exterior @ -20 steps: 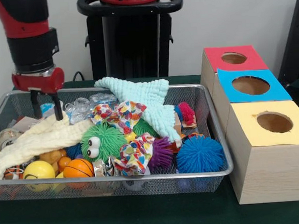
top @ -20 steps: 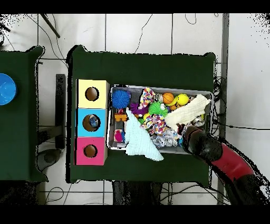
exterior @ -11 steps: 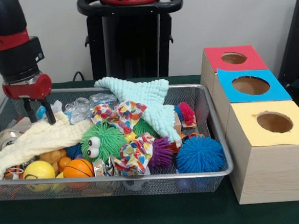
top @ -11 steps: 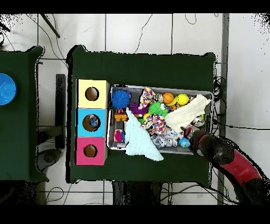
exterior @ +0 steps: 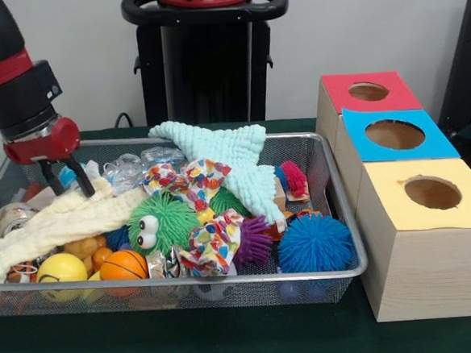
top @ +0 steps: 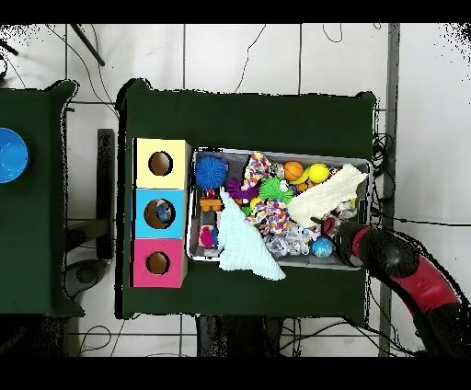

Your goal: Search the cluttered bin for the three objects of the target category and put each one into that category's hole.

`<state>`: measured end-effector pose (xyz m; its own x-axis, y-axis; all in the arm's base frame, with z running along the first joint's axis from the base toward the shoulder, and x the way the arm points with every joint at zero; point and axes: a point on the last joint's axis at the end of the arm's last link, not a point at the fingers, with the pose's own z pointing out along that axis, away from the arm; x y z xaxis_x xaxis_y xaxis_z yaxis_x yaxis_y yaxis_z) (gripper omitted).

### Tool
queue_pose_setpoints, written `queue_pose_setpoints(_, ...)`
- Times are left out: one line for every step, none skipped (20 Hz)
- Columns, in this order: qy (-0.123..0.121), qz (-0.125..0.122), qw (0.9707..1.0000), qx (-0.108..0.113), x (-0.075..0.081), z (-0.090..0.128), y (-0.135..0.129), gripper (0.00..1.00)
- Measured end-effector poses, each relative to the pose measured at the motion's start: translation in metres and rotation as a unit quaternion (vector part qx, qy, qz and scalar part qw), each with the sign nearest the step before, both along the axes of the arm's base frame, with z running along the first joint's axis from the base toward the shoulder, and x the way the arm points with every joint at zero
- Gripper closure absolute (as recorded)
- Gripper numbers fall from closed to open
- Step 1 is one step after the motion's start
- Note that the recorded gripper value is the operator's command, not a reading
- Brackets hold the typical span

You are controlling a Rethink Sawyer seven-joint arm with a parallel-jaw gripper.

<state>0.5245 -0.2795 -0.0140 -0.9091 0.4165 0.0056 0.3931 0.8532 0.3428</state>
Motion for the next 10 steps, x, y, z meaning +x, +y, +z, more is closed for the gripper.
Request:
queue_pose_setpoints(-0.005,0.001,0.9999,0.011,0.004,-0.001,0.003,0.0)
queue_pose_setpoints(-0.01,0.002,0.9997,0.021,0.007,-0.001,0.006,0.0)
queue_pose_setpoints(-0.012,0.003,0.9996,0.025,0.009,-0.002,0.008,0.0)
queue_pose_setpoints(-0.013,0.004,0.9995,0.028,0.009,-0.003,0.01,0.0)
queue_pose_setpoints(-0.016,0.008,0.9992,0.036,0.01,-0.008,0.017,0.0)
queue_pose_setpoints(-0.018,0.013,0.9987,0.045,0.011,-0.013,0.025,0.0)
queue_pose_setpoints(-0.019,0.015,0.9985,0.049,0.011,-0.014,0.028,0.0)
queue_pose_setpoints(-0.02,0.016,0.9983,0.052,0.012,-0.016,0.031,0.0)
queue_pose_setpoints(-0.024,0.018,0.998,0.056,0.014,-0.016,0.034,0.0)
queue_pose_setpoints(-0.029,0.019,0.9976,0.06,0.017,-0.016,0.037,0.0)
